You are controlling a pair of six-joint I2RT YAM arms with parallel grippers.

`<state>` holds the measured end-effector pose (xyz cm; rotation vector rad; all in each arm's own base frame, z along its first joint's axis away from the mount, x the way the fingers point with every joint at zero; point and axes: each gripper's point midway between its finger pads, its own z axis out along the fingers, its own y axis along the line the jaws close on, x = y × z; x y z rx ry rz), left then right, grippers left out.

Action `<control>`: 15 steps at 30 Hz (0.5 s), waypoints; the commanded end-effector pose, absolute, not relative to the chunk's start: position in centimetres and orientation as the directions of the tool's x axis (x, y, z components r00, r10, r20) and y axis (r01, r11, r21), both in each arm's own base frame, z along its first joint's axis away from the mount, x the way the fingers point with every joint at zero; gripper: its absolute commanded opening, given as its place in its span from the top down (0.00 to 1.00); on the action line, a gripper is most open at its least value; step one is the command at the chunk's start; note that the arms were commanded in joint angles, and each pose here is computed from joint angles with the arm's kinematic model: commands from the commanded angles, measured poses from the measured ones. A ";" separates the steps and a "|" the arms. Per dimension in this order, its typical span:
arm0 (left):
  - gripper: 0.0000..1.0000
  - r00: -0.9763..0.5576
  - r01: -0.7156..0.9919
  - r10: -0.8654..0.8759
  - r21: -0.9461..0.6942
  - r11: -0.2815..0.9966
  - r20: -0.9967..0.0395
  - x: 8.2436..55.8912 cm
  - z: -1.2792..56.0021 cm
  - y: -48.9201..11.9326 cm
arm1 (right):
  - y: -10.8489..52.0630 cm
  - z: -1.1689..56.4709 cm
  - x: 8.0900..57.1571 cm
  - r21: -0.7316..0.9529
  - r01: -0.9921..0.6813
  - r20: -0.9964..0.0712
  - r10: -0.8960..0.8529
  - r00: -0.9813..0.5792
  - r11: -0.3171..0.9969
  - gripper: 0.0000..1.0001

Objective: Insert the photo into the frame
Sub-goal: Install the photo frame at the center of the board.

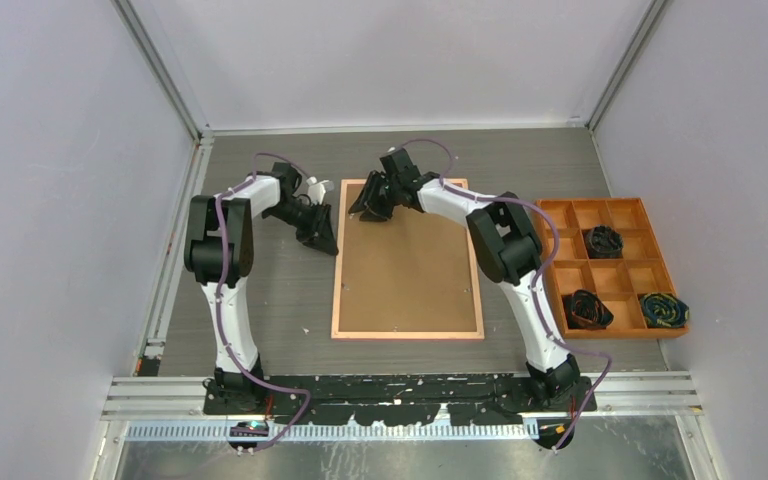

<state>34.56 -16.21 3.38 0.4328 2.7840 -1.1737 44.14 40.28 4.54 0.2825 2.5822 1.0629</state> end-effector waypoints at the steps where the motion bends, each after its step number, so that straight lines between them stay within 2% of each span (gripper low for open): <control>1: 0.80 -0.947 0.321 0.234 -0.684 0.655 -0.220 35.0 3.4 -16.5 | 41.0 5.0 45.0 0.725 0.054 -0.229 0.314 -0.922 0.687 0.58; 15: 0.83 -0.941 0.337 0.250 -0.676 0.655 -0.227 34.7 3.4 -16.5 | 42.0 3.5 45.8 0.744 0.087 -0.186 0.330 -0.925 0.662 0.64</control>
